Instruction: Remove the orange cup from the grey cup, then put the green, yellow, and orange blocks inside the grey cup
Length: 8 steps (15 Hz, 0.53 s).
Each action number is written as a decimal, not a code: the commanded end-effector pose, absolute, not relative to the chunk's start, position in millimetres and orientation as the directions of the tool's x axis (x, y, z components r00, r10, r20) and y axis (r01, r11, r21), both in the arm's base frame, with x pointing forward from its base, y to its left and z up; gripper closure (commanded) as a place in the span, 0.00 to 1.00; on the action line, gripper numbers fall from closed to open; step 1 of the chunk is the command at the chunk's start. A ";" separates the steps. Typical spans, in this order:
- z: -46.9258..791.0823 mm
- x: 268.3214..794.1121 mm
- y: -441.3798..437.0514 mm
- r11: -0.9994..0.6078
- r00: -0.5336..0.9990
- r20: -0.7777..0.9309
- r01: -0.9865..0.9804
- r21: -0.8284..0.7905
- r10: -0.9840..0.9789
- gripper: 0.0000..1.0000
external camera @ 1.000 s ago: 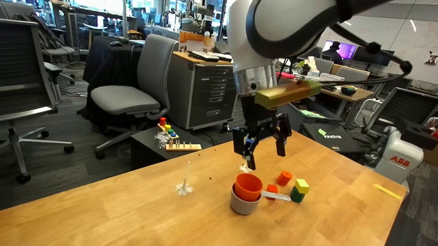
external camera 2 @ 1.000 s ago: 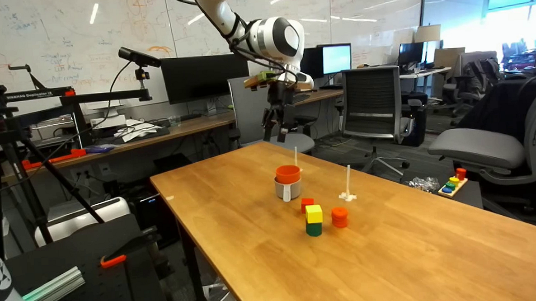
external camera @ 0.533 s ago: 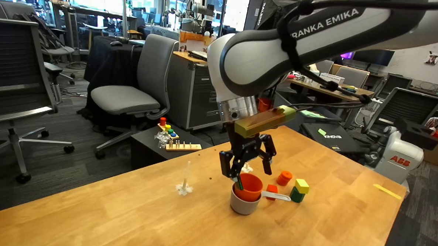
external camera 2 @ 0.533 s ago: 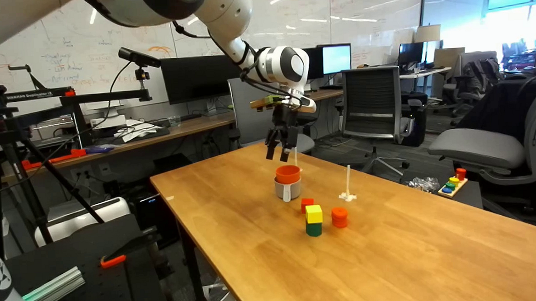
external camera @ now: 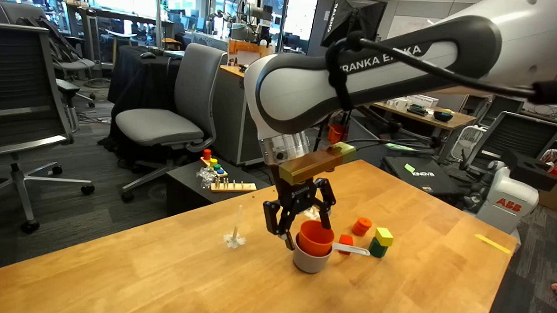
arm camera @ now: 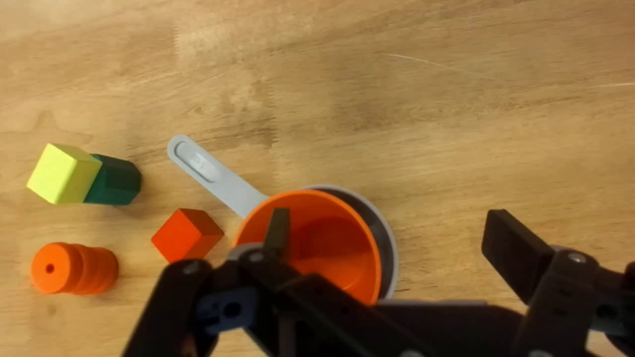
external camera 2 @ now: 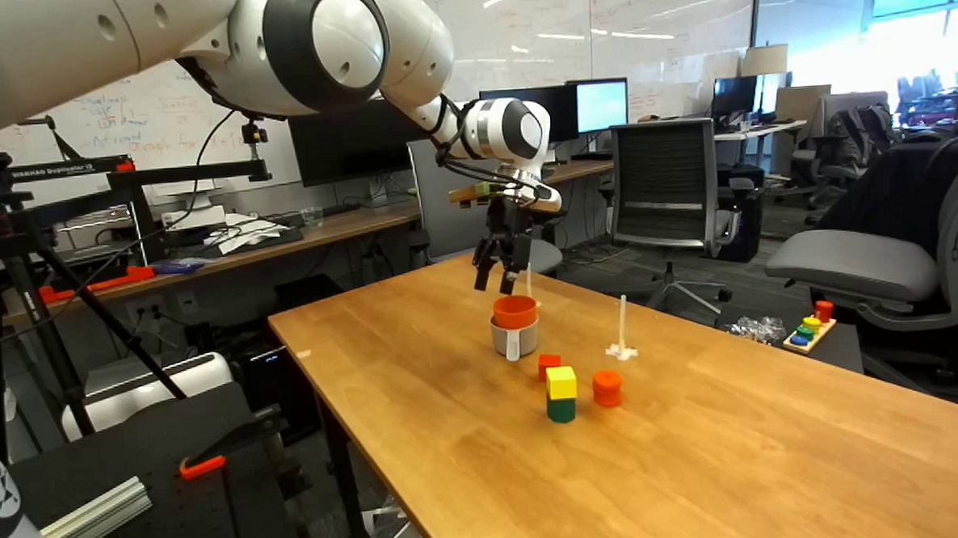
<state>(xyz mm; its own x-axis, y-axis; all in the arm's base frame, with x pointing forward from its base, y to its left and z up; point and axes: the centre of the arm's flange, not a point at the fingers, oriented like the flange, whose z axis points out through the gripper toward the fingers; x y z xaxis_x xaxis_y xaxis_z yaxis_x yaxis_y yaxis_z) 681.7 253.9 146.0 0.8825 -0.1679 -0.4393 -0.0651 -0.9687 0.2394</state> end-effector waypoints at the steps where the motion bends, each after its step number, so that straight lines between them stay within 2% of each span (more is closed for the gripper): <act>1: 139.8 725.7 264.5 -0.969 0.874 -0.458 -0.054 0.241 -0.163 0.00; 2: 136.9 726.5 262.5 -0.967 0.874 -0.458 -0.049 0.248 -0.162 0.25; 3: 135.1 727.4 261.8 -0.967 0.873 -0.461 -0.048 0.249 -0.162 0.26; 8: 122.8 730.5 250.7 -0.968 0.875 -0.461 -0.033 0.249 -0.149 0.67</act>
<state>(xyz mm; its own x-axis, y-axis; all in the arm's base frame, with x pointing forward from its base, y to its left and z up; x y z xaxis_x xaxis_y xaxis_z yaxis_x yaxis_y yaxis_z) 690.0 240.2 126.9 0.8766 -0.1661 -0.4517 -0.0511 -0.9654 0.2558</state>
